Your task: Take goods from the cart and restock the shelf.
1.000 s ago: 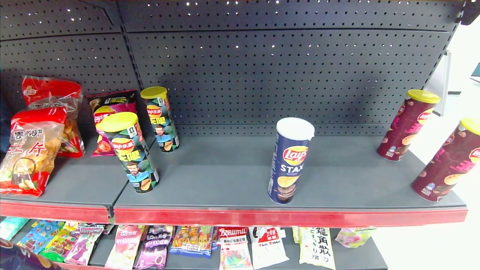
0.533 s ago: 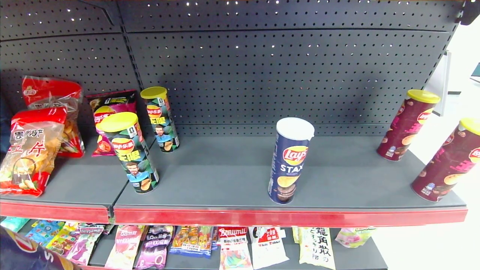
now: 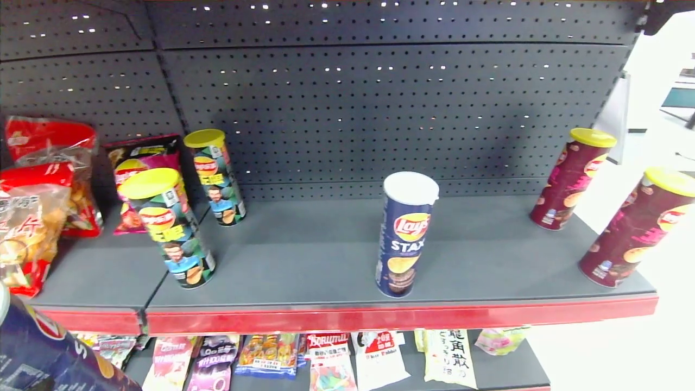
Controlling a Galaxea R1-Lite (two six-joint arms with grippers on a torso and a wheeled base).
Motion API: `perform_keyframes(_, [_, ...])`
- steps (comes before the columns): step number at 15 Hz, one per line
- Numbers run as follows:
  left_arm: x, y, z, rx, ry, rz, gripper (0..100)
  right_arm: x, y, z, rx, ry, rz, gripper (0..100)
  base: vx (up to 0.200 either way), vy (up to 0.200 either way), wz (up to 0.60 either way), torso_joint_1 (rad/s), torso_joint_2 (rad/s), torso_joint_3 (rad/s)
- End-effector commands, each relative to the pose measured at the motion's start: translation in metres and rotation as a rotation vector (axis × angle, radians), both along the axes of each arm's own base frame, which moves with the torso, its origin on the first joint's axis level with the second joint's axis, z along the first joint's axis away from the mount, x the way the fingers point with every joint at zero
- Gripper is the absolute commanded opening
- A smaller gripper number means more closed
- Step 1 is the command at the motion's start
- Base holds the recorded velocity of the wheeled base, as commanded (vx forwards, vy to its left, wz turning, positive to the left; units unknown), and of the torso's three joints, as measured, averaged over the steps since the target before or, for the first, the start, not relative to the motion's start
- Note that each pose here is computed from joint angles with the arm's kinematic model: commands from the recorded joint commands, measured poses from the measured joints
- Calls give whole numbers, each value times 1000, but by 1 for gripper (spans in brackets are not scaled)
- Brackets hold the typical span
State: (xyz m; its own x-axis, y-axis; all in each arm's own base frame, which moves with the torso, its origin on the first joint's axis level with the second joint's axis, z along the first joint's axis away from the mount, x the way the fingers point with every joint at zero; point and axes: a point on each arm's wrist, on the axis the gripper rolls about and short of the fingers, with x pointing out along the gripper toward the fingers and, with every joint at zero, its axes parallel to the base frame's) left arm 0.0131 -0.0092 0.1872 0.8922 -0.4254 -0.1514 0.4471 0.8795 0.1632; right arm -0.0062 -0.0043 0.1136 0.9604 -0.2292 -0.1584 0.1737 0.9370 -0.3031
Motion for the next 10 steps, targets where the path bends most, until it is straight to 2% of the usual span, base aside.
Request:
perform_keyframes(1, [2,0,0,0,11,0,0,0,0,-2,-1,5,2,100,0,0,-600,12,-2,-2])
perform_keyframes(3, [3,0,0,-1,16,0,0,0,0,-4,-1,13,3,100,0,0,-600,14,7,2])
perform_keyframes(5, [7,0,3,-8,28,6,0,-2,0,-12,0,11,11,100,0,0,0,0,0,0])
perform_keyframes(8, [19,-1,11,-10,59,10,0,-7,1,-23,24,-31,128,100,0,0,0,0,0,0])
perform_keyframes(10, [39,-2,15,-14,67,13,0,-9,1,-24,90,-54,192,100,0,0,0,0,0,0])
